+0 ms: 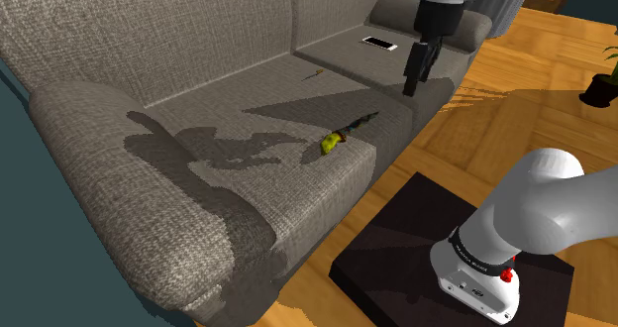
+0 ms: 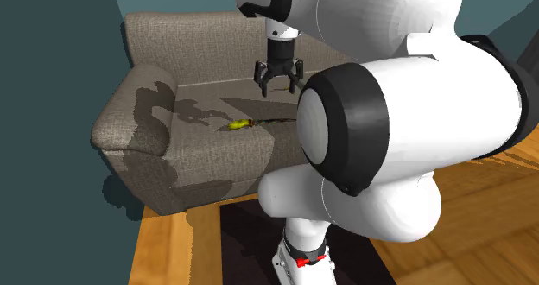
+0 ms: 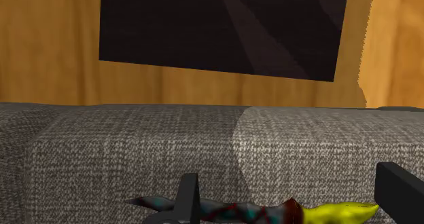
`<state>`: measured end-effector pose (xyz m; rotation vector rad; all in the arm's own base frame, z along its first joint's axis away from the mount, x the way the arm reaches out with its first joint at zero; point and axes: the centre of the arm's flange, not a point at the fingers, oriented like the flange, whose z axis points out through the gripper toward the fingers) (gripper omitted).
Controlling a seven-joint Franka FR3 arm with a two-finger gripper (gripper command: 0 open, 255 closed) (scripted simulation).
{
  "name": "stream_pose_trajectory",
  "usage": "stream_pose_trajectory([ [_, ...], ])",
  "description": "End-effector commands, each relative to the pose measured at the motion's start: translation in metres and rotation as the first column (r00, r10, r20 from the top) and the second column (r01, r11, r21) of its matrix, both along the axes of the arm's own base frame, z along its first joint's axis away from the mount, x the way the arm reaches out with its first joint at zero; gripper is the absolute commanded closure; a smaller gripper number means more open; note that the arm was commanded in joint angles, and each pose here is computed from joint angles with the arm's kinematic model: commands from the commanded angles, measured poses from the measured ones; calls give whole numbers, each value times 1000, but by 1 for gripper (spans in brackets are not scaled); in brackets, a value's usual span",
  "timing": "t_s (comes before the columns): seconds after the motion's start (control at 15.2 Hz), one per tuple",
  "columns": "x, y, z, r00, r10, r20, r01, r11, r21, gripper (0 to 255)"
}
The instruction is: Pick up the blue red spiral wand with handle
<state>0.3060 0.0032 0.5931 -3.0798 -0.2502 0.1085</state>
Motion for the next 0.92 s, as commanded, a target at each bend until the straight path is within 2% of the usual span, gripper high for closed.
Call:
stream_pose_trajectory([
  [0.0, 0, 0, 0, 1000, 0, 0, 0, 1000, 0, 0],
  [0.07, 8, -4, -10, 995, 98, 7, -98, 995, 5, 0],
  [0.13, 15, -8, -19, 981, 196, 14, -196, 981, 10, 0],
  [0.2, 24, -11, -29, 956, 291, 21, -291, 956, 14, 0],
  [0.26, 32, -12, -38, 923, 384, 29, -384, 923, 17, 0],
  [0.33, 41, -13, -47, 881, 472, 38, -473, 881, 20, 0],
  [0.4, 50, -13, -57, 830, 556, 46, -558, 830, 21, 0],
  [0.46, 59, -12, -66, 771, 635, 55, -637, 771, 22, 0],
  [0.59, 77, -7, -84, 631, 773, 72, -776, 631, 21, 0],
  [0.73, 93, 1, -102, 466, 880, 88, -884, 466, 17, 0],
  [0.86, 108, 12, -120, 284, 953, 104, -959, 284, 9, 0],
])
